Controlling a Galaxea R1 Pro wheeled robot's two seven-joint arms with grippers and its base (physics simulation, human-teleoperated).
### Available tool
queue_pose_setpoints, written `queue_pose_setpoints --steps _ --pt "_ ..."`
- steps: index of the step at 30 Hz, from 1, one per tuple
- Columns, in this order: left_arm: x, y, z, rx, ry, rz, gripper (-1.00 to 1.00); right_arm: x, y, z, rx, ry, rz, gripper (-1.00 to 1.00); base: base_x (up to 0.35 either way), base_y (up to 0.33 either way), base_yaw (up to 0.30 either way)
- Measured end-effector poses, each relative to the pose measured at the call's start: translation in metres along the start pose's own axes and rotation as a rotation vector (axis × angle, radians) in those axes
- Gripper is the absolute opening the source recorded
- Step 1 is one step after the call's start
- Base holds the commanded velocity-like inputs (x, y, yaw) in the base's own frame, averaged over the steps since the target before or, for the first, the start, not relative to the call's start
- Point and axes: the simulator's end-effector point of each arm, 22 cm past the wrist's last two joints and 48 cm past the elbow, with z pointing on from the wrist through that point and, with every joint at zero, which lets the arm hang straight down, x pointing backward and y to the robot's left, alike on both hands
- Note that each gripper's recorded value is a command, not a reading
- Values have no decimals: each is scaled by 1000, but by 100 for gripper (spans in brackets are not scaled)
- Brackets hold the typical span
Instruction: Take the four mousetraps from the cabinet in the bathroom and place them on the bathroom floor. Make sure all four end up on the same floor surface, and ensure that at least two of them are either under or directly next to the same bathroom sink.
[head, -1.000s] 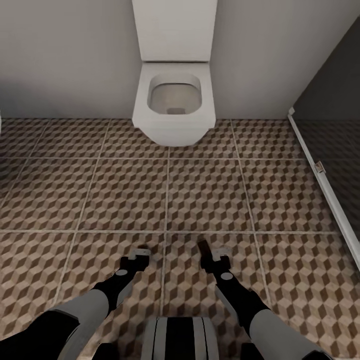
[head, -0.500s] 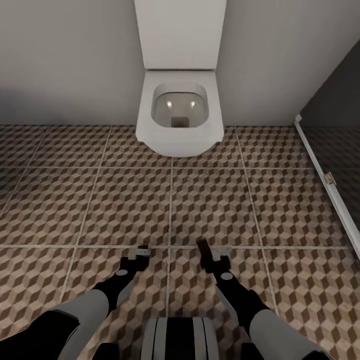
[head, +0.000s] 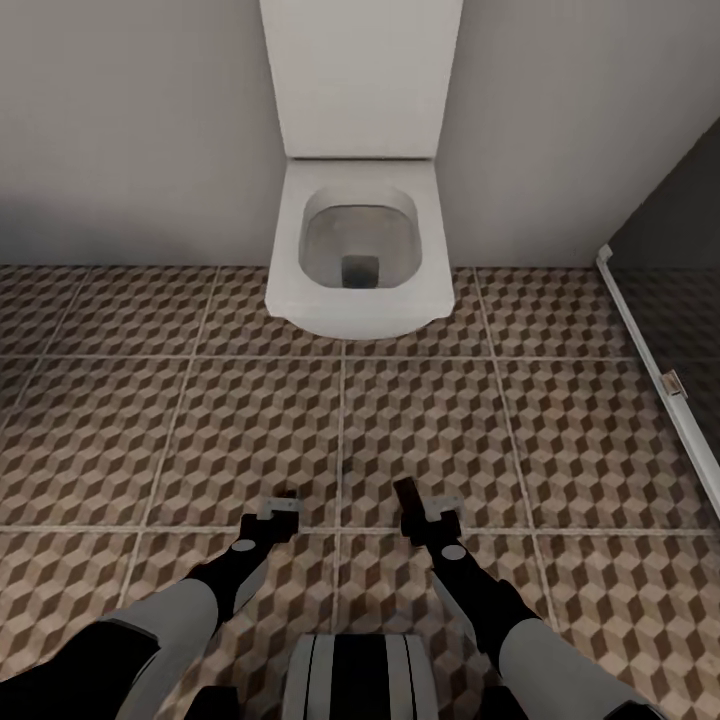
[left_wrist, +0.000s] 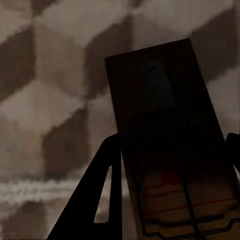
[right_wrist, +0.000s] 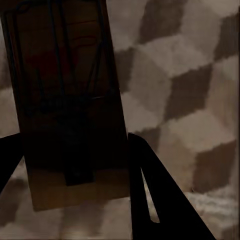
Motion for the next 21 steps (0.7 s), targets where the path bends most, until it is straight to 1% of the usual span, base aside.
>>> queue_pose_setpoints --steps 13,21 --pt "0 -1 0 1 1 0 -100 0 0 0 -1 -1 -1 -100 237 0 0" --pt "1 -5 -1 7 2 1 -100 0 1 0 -1 -1 -1 -100 181 -1 0"
